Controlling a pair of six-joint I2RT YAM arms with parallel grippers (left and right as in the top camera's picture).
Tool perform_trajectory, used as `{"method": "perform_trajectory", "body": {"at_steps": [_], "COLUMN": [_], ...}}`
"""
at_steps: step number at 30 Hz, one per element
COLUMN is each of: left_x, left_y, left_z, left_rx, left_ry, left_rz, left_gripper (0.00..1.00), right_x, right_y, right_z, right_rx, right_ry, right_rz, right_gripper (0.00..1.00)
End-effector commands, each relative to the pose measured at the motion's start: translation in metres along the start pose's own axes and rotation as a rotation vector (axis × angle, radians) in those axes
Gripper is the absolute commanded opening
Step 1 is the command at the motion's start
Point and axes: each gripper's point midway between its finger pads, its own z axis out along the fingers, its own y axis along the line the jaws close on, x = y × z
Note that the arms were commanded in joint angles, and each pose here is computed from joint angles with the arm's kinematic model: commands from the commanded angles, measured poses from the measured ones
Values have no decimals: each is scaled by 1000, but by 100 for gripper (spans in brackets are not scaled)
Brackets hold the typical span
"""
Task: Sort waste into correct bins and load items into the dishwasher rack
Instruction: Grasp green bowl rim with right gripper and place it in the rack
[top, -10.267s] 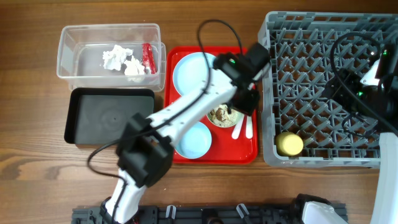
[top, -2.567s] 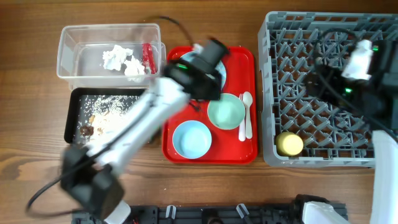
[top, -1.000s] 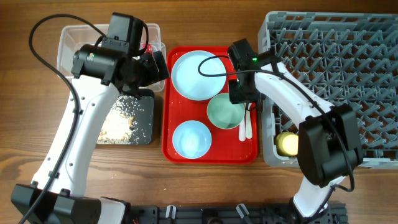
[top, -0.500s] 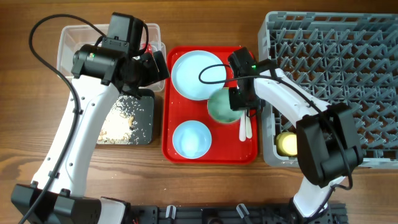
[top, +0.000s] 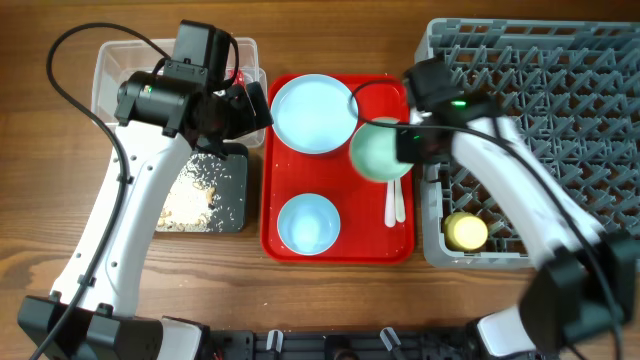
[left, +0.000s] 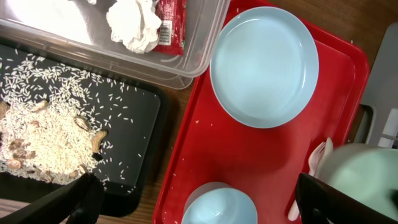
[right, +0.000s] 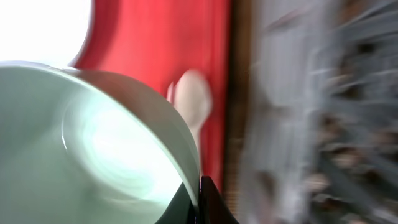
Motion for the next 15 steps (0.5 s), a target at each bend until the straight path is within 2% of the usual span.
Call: {"method": "perform_trajectory", "body": {"at_steps": [1,3,5,8,15], "left_x": [-5,-5,-5,-5,-5], "left_y": [2,2,2,2,2], "left_z": [-5,-5,-5,-5,-5], "left_rx": [-6,-6,-6,-6,-6], "left_ry": [-25,-25,-25,-25,-25], "left_rz": [0,1,0,0,1], "left_gripper": [100,100,100,100,100], "right_x": [-30,-38,-46,-57,-115], "right_y": [-46,-77,-115,-144,-152], "right_z": [-69,-94,-125,-150,-142], "right_rx": [118,231,420,608,845], "right_ry": [-244,-352,-493,-623,-717], "right_rz": [142,245,349,417,255], "right_gripper": [4,4,4,4,4]}}
